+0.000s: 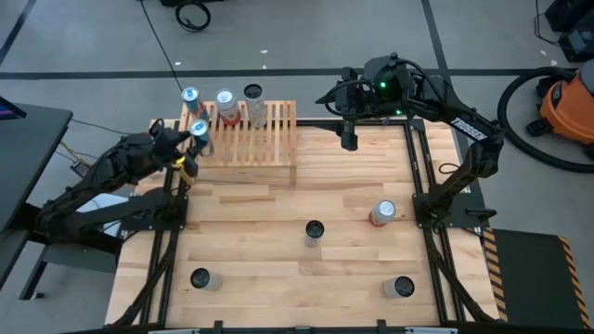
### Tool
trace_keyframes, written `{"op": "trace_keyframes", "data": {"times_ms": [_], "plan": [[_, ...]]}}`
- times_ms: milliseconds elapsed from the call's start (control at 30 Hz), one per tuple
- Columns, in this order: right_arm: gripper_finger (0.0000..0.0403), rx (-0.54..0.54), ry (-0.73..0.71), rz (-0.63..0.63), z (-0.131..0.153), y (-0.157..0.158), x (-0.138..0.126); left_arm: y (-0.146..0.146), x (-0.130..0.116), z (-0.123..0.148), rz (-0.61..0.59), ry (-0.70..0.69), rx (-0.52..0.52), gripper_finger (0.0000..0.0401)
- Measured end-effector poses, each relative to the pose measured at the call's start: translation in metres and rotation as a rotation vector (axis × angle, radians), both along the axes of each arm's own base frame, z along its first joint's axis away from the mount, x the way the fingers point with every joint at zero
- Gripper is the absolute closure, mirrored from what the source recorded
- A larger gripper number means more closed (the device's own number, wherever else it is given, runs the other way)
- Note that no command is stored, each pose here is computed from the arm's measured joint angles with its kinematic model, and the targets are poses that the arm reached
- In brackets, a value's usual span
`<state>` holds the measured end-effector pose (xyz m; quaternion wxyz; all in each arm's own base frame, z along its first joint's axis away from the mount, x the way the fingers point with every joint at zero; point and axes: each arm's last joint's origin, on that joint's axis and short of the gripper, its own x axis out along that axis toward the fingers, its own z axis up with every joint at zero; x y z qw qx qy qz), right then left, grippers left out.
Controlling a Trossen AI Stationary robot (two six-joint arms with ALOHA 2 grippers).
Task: Place canned beverage on shelf
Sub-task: Put the blue soda can on the shelf aligned with the other blue soda can
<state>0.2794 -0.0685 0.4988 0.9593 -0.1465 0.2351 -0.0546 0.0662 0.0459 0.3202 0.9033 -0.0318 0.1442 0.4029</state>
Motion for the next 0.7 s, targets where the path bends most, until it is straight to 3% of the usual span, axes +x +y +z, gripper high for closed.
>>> {"op": "trace_keyframes", "data": {"times_ms": [467, 700], "plan": [[0.0119, 0.009, 0.033, 0.000, -0.0029, 0.0004, -0.0014, 0.0055, -0.0084, -0.0065, 0.198, 0.029, -0.049, 0.0177], [0.0119, 0.008, 0.032, 0.000, -0.0029, 0.0004, -0.0014, 0.0060, -0.0083, -0.0062, 0.202, 0.024, -0.050, 0.0177]]}}
